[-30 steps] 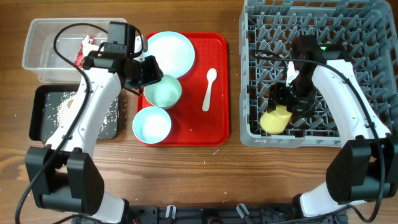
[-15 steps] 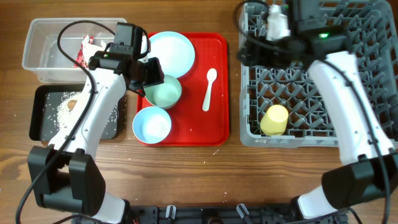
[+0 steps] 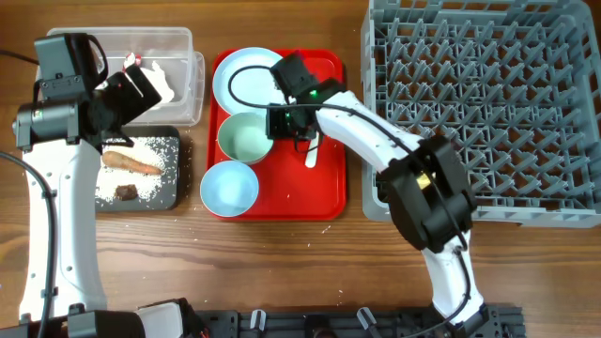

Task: Sort waste into correct bins and load items into the dishwasher rack
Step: 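Reach the right gripper to the green bowl and grasp it, then carry the green bowl into the dish rack and release it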

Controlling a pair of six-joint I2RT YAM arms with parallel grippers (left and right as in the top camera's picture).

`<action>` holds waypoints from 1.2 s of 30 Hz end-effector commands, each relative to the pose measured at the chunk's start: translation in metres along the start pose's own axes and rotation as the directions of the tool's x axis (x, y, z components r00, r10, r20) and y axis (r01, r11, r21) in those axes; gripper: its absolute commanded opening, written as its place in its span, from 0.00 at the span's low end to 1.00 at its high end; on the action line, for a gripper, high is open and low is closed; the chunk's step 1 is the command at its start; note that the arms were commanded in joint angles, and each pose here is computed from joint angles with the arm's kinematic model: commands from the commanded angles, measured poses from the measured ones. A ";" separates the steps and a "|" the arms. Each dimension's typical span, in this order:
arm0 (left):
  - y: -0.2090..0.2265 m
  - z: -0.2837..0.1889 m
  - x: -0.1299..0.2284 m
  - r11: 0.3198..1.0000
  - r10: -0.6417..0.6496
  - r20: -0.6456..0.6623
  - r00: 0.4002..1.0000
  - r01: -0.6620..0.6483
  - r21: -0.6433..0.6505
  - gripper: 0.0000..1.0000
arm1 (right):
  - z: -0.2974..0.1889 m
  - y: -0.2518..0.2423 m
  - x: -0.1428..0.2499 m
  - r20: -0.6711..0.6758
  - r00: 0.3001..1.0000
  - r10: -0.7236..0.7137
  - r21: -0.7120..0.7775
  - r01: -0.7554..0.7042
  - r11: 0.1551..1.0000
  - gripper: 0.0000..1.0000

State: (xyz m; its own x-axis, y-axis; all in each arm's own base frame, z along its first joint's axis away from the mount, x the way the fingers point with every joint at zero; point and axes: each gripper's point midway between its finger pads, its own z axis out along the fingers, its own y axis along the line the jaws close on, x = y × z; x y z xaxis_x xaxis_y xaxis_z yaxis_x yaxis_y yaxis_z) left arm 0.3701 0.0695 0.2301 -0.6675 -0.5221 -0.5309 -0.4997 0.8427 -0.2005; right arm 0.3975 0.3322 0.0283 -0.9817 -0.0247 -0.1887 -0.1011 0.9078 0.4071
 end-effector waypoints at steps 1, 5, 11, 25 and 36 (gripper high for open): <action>0.002 -0.002 -0.005 1.000 -0.008 0.014 1.000 0.008 -0.010 1.00 | 0.018 -0.009 0.010 -0.034 0.999 0.018 0.034 -0.017 0.999 0.29; 0.002 -0.002 -0.005 1.000 -0.008 0.014 1.000 0.008 -0.010 1.00 | 0.015 -0.012 0.014 -0.050 0.998 0.027 0.046 -0.025 0.999 0.04; 0.002 -0.002 -0.005 1.000 -0.008 0.014 1.000 0.008 -0.010 1.00 | -0.118 -0.010 -0.022 0.170 0.985 -0.006 0.098 -0.010 0.995 0.04; 0.002 -0.002 -0.005 1.000 -0.008 0.014 1.000 0.008 -0.010 1.00 | -0.358 -0.282 -0.107 0.320 0.893 -0.315 0.947 -0.312 0.078 0.04; 0.002 -0.002 -0.005 1.000 -0.008 0.014 1.000 0.008 -0.010 1.00 | -0.276 -0.283 -0.124 -0.005 0.938 -0.347 0.999 0.018 0.033 0.04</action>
State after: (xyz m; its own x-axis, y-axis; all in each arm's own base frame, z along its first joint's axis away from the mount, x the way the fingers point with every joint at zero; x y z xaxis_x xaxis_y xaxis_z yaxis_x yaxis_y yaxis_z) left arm 0.3694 0.0694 0.2296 -0.6693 -0.5224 -0.5284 -0.5005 0.8425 -0.1990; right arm 0.5001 -0.0497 0.2004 -0.8761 -0.3031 -0.3750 0.2177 0.4453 -0.8685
